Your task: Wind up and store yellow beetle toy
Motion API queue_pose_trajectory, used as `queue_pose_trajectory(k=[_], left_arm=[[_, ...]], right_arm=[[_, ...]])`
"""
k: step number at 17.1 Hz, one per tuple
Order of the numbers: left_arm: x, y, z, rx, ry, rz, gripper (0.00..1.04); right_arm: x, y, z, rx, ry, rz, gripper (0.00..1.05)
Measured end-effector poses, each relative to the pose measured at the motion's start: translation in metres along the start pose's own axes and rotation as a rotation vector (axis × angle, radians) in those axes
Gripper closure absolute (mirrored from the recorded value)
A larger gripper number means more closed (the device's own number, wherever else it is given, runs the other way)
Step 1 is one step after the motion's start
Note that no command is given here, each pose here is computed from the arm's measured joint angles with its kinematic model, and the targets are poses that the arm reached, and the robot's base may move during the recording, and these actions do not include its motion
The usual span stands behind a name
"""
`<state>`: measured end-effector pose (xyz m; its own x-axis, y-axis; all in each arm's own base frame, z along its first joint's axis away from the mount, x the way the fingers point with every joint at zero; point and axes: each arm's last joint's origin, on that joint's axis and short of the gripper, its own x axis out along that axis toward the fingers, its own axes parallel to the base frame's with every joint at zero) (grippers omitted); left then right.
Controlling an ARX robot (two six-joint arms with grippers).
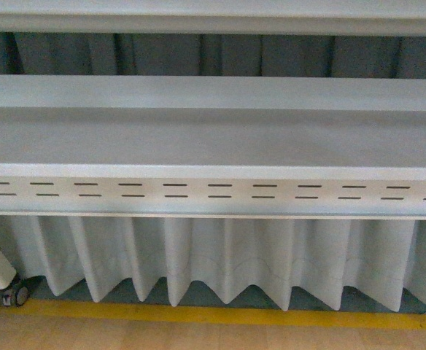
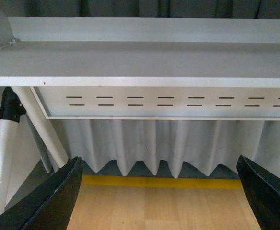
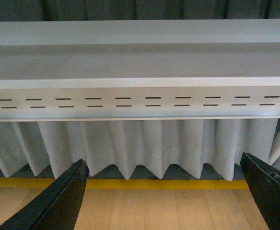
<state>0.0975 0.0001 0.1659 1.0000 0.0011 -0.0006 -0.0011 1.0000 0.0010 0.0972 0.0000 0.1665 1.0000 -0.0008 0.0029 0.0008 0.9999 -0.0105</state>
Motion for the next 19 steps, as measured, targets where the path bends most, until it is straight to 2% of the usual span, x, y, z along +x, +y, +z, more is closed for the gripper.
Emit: queue_pose_trajectory(k=[19], left_arm=[[0.0, 0.0, -0.0001, -0.001, 0.001, 0.0, 0.07]], right_arm=[[0.0, 0.0, -0.0001, 0.0, 0.001, 0.0, 0.07]])
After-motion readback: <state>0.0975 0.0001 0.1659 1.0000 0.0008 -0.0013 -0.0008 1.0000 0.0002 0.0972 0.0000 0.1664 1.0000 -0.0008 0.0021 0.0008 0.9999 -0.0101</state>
